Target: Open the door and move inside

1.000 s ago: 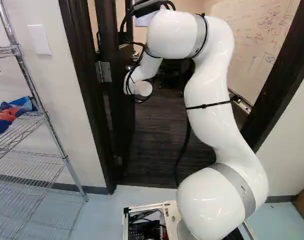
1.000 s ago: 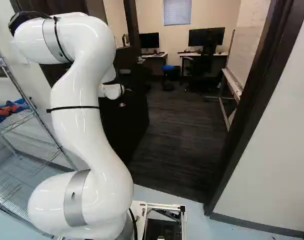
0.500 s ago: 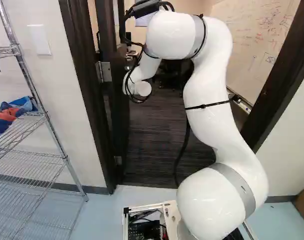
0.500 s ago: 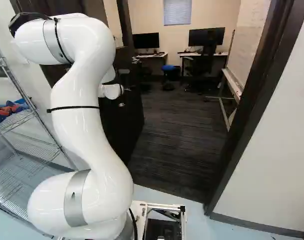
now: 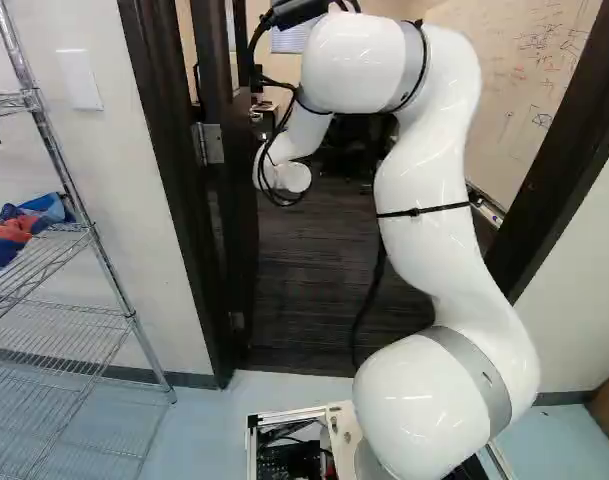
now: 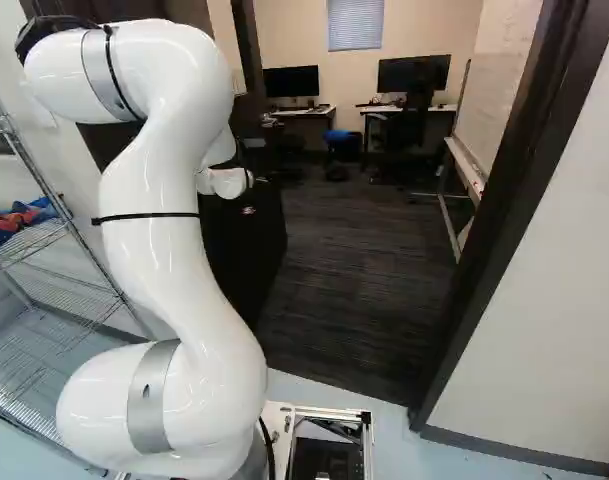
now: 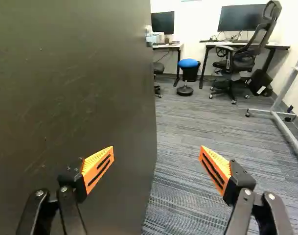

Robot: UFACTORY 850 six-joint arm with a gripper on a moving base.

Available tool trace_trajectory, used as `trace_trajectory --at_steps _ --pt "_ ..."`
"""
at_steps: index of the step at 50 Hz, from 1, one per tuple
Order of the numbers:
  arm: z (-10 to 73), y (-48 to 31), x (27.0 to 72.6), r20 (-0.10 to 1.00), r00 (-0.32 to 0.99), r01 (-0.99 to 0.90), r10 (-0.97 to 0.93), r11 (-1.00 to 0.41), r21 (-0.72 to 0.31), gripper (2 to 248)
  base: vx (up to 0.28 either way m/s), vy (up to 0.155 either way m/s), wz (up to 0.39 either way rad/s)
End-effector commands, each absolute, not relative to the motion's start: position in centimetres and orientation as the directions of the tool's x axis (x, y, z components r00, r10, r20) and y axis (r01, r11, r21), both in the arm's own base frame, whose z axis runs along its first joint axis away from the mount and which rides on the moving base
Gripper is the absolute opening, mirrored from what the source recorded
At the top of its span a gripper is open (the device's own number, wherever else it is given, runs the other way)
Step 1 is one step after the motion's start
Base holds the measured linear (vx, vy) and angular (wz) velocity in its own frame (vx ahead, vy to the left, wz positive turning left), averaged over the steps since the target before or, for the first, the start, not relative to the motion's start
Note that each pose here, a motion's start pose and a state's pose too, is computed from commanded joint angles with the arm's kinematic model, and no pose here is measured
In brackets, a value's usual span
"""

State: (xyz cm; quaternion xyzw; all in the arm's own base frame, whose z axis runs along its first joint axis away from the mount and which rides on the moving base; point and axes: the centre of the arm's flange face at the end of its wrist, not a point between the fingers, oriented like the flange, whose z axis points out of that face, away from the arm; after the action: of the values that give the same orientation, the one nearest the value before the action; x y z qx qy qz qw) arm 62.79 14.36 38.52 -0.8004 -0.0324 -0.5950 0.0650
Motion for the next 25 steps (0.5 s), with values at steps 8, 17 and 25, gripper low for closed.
trace_trajectory --at_steps 8,17,25 --pt "38.7 13.0 62.0 0.955 0.297 0.111 -0.029 -0.992 -0.065 247 0.0 0.0 0.0" --pt "38.9 11.6 60.8 0.952 0.306 0.093 -0.032 -0.994 -0.063 247 0.0 0.0 0.0" --pt "39.1 10.6 59.5 0.949 0.313 0.087 -0.028 -0.995 -0.058 247 0.0 0.0 0.0"
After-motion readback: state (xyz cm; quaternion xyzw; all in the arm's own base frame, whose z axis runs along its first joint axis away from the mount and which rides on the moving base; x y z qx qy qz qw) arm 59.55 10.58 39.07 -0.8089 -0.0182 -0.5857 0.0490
